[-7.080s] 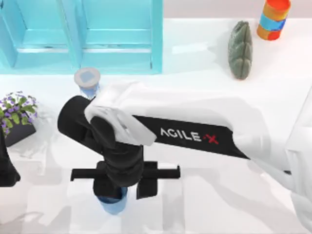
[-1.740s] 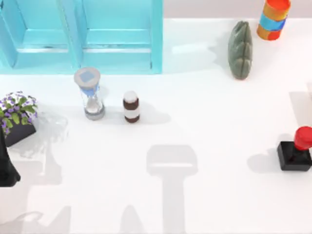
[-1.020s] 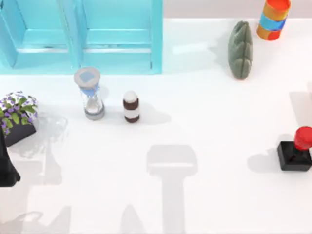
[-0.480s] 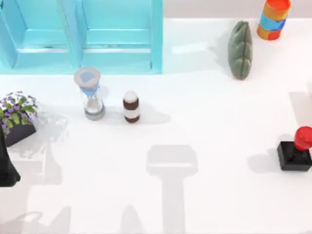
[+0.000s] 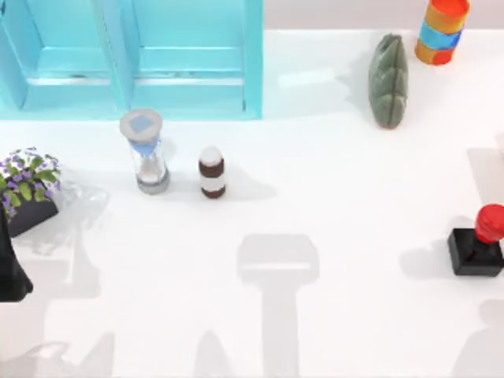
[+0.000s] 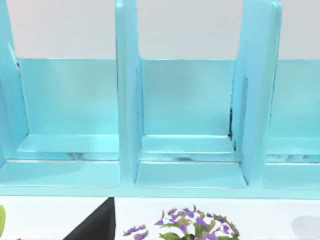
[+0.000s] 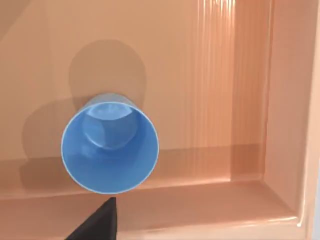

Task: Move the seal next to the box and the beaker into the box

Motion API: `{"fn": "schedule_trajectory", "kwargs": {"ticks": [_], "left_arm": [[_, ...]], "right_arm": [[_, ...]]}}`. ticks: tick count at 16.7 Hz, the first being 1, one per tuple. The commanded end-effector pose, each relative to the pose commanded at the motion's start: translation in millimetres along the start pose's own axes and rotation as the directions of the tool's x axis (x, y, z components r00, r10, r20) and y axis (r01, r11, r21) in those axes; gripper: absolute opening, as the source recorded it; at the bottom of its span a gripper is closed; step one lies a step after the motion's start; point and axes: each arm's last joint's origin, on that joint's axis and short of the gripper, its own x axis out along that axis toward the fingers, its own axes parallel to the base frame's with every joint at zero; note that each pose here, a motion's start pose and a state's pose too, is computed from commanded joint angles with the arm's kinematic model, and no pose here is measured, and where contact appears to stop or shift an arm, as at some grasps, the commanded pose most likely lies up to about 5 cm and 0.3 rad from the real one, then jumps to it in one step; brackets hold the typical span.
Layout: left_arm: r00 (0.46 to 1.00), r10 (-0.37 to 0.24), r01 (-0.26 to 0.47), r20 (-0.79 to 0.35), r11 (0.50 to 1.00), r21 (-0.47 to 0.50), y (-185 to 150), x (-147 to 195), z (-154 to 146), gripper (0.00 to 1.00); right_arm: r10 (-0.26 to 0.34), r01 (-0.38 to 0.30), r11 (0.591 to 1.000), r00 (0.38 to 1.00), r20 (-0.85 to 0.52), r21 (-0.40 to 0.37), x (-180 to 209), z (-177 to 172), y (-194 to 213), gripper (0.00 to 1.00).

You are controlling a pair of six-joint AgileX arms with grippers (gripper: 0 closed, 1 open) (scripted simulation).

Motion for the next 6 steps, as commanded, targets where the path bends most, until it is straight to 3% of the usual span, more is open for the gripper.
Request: {"fn": "schedule_trajectory", "kwargs": {"ticks": [4,6], "left_arm": [[1.000,0.000,0.000,0.000,1.000,0.000,0,0,0,1.00],[1.000,0.000,0.000,0.000,1.000,0.000,0,0,0,1.00]], "right_arm": [[0.145,-0.146,0.989,0.983,-0.109,-0.001,23,0,0,1.00],[0.156,-0.157,0.988,0.981,-0.114,0.000,24,0,1,1.00]]}}
